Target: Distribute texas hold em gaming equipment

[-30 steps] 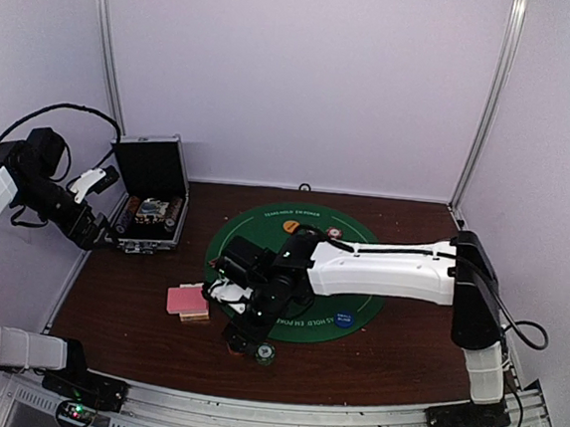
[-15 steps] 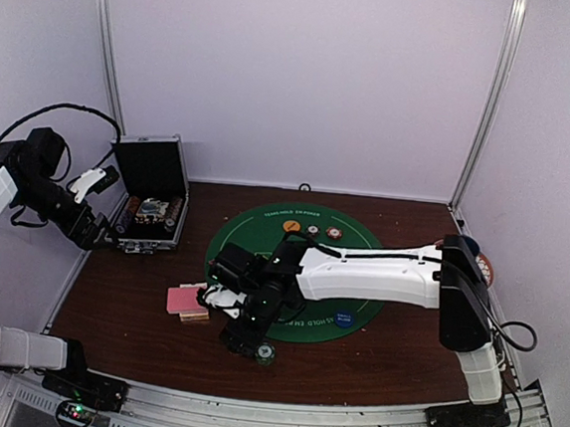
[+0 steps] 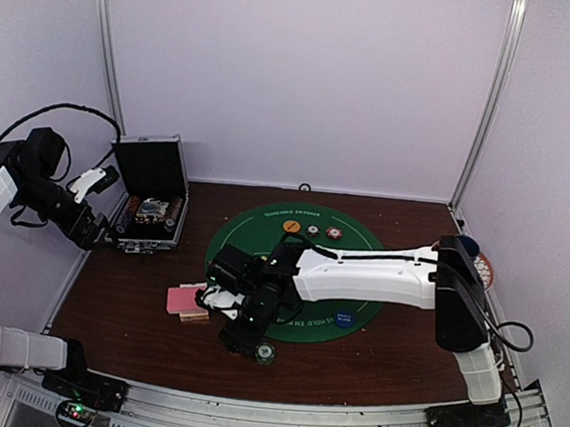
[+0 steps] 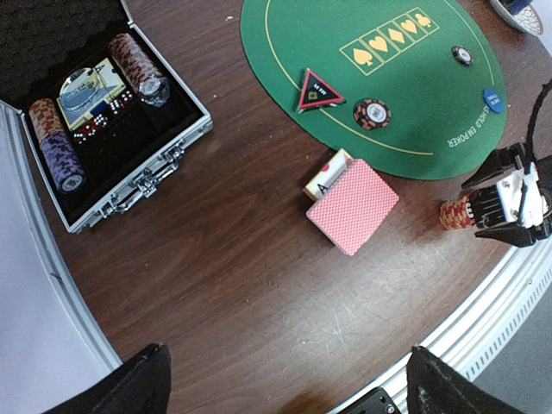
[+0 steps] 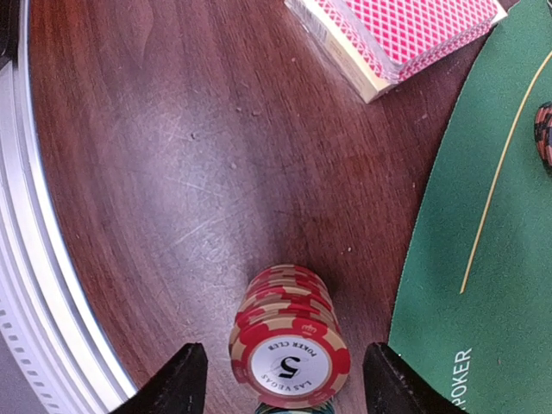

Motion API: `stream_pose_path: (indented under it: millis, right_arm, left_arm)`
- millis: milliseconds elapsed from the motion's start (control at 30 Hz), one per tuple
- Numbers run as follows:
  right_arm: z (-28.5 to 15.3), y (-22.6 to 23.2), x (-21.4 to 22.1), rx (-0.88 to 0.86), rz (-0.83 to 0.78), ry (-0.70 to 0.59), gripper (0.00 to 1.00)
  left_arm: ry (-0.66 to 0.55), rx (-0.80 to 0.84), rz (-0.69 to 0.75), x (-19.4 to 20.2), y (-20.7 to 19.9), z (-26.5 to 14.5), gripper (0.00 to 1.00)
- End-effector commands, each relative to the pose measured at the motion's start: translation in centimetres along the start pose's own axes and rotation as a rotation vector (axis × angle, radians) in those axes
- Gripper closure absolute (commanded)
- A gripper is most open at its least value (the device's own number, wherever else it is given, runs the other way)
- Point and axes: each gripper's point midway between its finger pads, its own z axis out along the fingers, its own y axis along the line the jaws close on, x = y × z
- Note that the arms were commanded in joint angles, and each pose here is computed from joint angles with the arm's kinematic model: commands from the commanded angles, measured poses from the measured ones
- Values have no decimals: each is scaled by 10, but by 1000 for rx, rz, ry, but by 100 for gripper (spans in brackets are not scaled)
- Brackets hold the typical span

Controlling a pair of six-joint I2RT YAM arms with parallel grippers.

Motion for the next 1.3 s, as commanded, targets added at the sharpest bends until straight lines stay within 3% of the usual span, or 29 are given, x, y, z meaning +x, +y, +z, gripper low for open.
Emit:
stream_pose_path:
  millis: [0, 300, 867, 1267]
  right_arm:
    - [3, 5, -6, -7, -13, -7, 35]
    - [3, 5, -8, -8, -11, -12, 48]
    - [-23, -1, -24, 41, -13, -69, 82]
    - [-64, -72, -58, 170, 134, -186, 90]
  left_arm:
    - [-39, -24, 20, -9, 1, -11, 3]
    - [-41, -29, 22, -9, 1, -12, 2]
    - [-41, -33, 23, -9, 2, -12, 2]
    - [-38, -36, 25, -8, 2, -12, 3]
